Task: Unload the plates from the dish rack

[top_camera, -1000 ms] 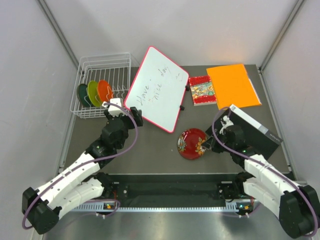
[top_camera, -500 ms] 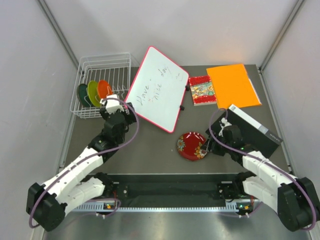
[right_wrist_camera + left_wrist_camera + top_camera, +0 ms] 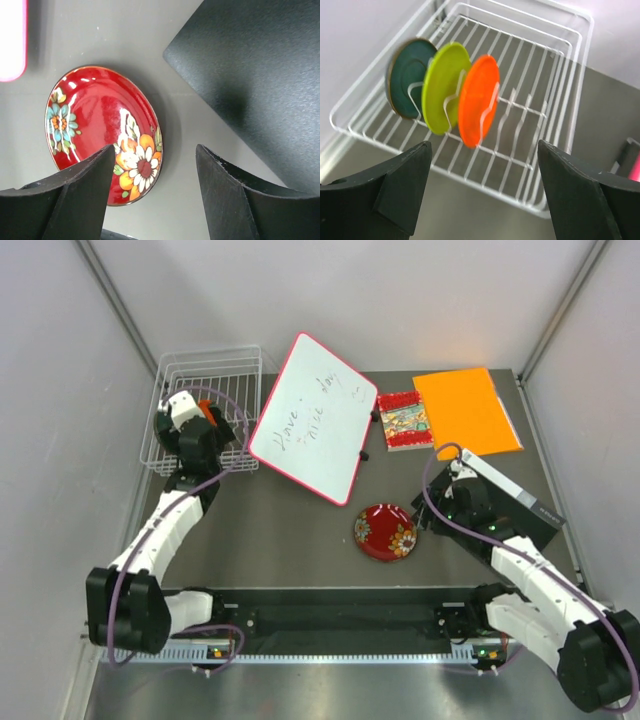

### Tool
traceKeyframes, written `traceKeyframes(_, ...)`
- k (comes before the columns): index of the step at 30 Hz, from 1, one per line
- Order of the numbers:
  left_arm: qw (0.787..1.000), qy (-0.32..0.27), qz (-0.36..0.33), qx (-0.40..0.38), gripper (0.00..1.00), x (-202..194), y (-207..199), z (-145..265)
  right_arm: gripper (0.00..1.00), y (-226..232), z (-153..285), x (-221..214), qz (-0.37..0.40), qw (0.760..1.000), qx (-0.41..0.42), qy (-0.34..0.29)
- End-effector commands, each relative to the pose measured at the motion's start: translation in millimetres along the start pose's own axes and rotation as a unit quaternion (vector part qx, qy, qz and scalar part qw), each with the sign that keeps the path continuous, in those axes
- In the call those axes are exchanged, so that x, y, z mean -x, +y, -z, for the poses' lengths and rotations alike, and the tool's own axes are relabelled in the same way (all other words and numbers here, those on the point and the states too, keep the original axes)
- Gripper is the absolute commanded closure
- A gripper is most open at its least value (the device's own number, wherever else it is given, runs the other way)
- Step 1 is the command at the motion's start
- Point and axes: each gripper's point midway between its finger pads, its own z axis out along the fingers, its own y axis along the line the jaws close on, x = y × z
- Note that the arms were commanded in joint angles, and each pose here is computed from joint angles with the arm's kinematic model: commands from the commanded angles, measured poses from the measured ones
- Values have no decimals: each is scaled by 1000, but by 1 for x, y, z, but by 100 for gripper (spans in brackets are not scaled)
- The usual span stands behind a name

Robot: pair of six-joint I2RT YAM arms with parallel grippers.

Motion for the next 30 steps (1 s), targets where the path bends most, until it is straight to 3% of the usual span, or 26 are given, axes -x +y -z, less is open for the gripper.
traceKeyframes(1, 999, -41, 11, 12, 11, 33, 7, -33, 34, 8, 8, 32, 14, 999, -3, -39)
traceKeyframes(11, 999, -12, 31, 21, 18, 6, 30, -96, 34, 18, -2, 48, 29, 999, 6, -43)
traceKeyframes(30, 1000, 20, 2, 9, 36, -29, 22, -147, 34, 23, -40, 46, 33, 999, 14, -9)
